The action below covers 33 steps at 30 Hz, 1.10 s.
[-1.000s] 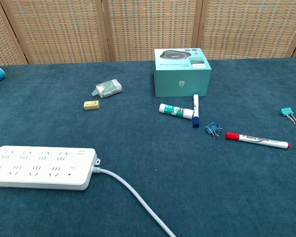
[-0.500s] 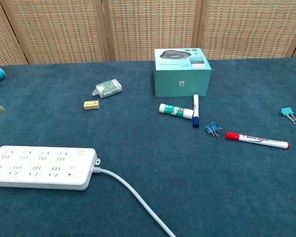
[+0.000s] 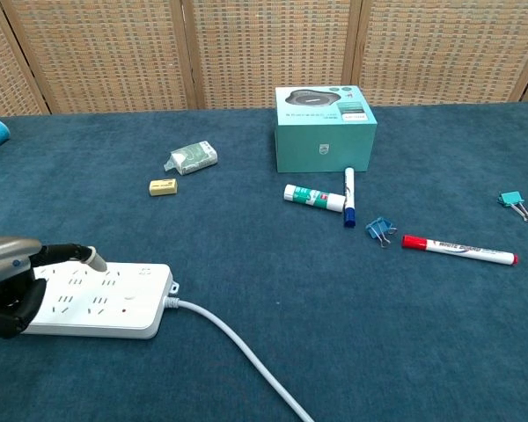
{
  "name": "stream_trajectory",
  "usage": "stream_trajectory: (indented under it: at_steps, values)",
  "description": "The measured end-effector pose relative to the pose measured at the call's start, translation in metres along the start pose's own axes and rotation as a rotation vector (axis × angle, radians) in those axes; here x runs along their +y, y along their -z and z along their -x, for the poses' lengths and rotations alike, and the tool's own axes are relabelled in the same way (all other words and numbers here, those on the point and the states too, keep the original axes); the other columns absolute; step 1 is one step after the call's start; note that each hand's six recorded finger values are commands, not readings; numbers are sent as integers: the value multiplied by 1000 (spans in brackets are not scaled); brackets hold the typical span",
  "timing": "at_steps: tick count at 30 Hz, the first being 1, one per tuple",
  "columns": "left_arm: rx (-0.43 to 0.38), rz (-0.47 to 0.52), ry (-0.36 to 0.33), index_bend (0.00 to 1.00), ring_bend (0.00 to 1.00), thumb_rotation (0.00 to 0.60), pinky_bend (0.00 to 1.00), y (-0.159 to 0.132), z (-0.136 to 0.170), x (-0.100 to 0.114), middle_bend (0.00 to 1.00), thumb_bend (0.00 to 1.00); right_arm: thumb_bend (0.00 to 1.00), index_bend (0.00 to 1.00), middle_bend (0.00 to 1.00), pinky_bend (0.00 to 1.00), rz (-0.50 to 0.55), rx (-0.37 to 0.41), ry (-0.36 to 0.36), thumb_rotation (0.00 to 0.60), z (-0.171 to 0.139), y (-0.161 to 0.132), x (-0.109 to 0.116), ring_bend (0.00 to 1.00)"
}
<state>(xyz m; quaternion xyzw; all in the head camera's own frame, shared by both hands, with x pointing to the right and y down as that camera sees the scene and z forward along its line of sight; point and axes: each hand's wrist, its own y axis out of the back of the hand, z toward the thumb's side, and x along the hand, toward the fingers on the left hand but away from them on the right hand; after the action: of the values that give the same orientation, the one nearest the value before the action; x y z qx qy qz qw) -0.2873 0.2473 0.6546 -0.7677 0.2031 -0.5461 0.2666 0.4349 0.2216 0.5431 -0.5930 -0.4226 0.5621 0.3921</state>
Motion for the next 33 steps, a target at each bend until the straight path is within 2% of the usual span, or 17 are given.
stream_trajectory:
  at_steps: [8,18,28,33]
  values:
    - [-19,-2,25,207,962,600,1000,-16,-10,-8,1000,1000,0,0,0,0,5,-10,-7,600,1,3,0,0]
    - [-22,-14,43,210,961,600,1000,-21,-15,-13,1000,1000,0,0,0,0,11,-14,-7,600,1,4,0,0]
    - [-16,-35,102,231,961,600,1000,-21,-16,-23,1000,1000,0,0,0,0,12,-15,-9,600,2,5,-1,0]
    - [-23,-11,67,231,962,600,1000,-23,-16,-14,1000,1000,0,0,0,0,18,-16,-4,600,2,5,1,0]
